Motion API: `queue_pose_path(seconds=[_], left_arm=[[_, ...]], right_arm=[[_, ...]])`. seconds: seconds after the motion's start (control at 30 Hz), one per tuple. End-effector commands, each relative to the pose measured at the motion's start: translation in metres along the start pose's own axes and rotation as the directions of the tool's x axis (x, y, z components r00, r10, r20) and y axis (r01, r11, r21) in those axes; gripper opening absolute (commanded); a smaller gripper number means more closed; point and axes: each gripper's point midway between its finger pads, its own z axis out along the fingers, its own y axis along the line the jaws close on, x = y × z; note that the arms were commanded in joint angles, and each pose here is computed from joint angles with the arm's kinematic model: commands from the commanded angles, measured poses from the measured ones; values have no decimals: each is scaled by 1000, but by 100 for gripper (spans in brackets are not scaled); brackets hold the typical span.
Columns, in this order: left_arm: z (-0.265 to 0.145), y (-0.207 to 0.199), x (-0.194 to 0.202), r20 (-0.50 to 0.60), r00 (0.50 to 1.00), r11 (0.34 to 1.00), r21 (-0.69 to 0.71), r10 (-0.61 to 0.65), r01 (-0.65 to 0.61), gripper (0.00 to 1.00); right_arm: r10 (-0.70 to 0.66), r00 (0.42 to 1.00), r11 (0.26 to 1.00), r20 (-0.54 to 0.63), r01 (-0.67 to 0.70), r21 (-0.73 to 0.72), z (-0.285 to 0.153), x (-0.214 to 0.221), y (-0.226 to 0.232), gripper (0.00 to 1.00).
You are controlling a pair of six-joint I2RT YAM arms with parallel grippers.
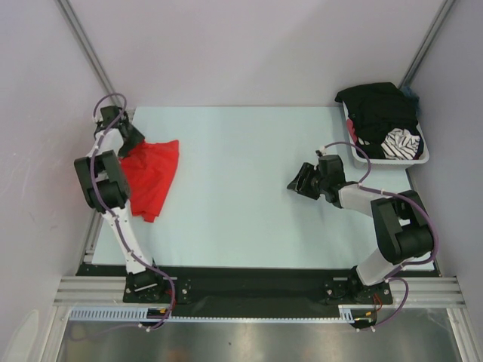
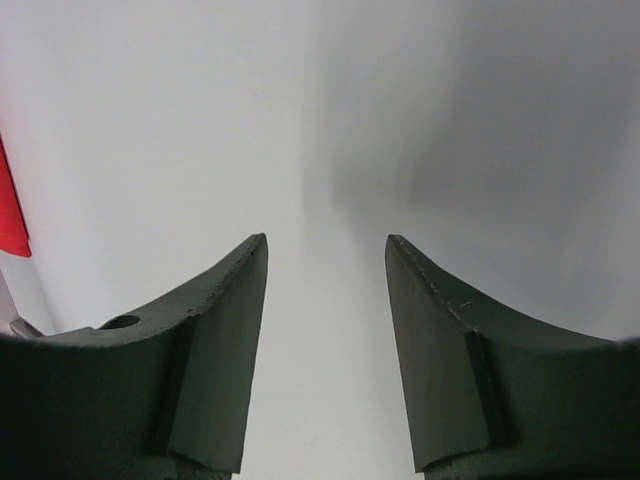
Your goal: Fold and stack the tank tops
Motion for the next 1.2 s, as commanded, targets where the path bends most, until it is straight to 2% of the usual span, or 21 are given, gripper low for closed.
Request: queue_pose_path(seconds=[0.0,0.17,0.23,0.3,0.33,0.37,0.4,0.43,0.47,0.6,0.7,0.73,0.83,0.9,0.97,1.0,1.07,1.1,1.17], left_arm=[[-58,-44,-35,180,981,995,56,69,-80,87],[-105,-72,-43,273,956,982,124,106,-144,88],[-115,-87,-31,301,943,968,153,145,-197,89],[-144,-103,-31,358,919,951,189,164,-243,89],[-149,-113,-13,363,910,935,208,199,-288,89],[-172,-124,-12,398,896,917,248,198,-312,89],[-184,-130,-5,416,886,900,274,206,-338,92],[-186,-136,21,407,885,882,301,225,-362,95],[-213,-148,29,438,873,848,361,213,-388,100],[-246,-159,104,439,866,765,463,241,-447,100],[-267,-159,134,462,851,742,473,251,-475,100],[-282,-162,156,472,841,705,501,262,-501,100],[-296,-156,185,479,833,670,525,277,-525,100],[-293,-144,199,434,850,681,527,298,-508,100],[-294,-136,207,406,862,682,540,302,-493,100],[-294,-133,212,401,861,673,547,312,-498,100],[-292,-123,222,390,859,662,553,331,-506,100],[-291,-120,226,394,849,649,550,353,-525,100],[-290,-116,229,394,840,645,541,372,-539,100]], right_arm=[[-10,1000,1000,25,11,-23,-1,-4,3,56],[-19,999,999,49,21,-30,-5,-8,5,56],[-22,998,999,55,24,-32,-5,-7,4,56],[-24,998,999,55,25,-35,-5,-5,4,56],[-29,997,998,67,32,-49,-6,-7,7,56],[-39,997,997,74,43,-59,-7,-6,9,56],[-51,994,996,93,58,-66,-11,-8,11,57],[-65,991,995,115,73,-73,-14,-11,16,57],[-92,985,994,144,100,-51,-16,-14,16,60],[-167,950,985,265,170,9,-40,-28,25,64],[-182,932,983,315,180,36,-51,-34,24,66],[-190,913,982,362,177,69,-60,-44,22,67],[-199,889,980,413,172,103,-77,-53,18,73],[-185,884,980,429,135,146,-91,-68,13,75],[-164,873,981,459,96,166,-107,-89,13,75],[-153,855,983,496,82,162,-120,-113,25,75],[-133,881,962,454,6,271,-129,-128,1,75],[-132,875,959,466,-6,283,-145,-150,10,75],[-117,868,939,483,-62,339,-156,-174,-8,74]])
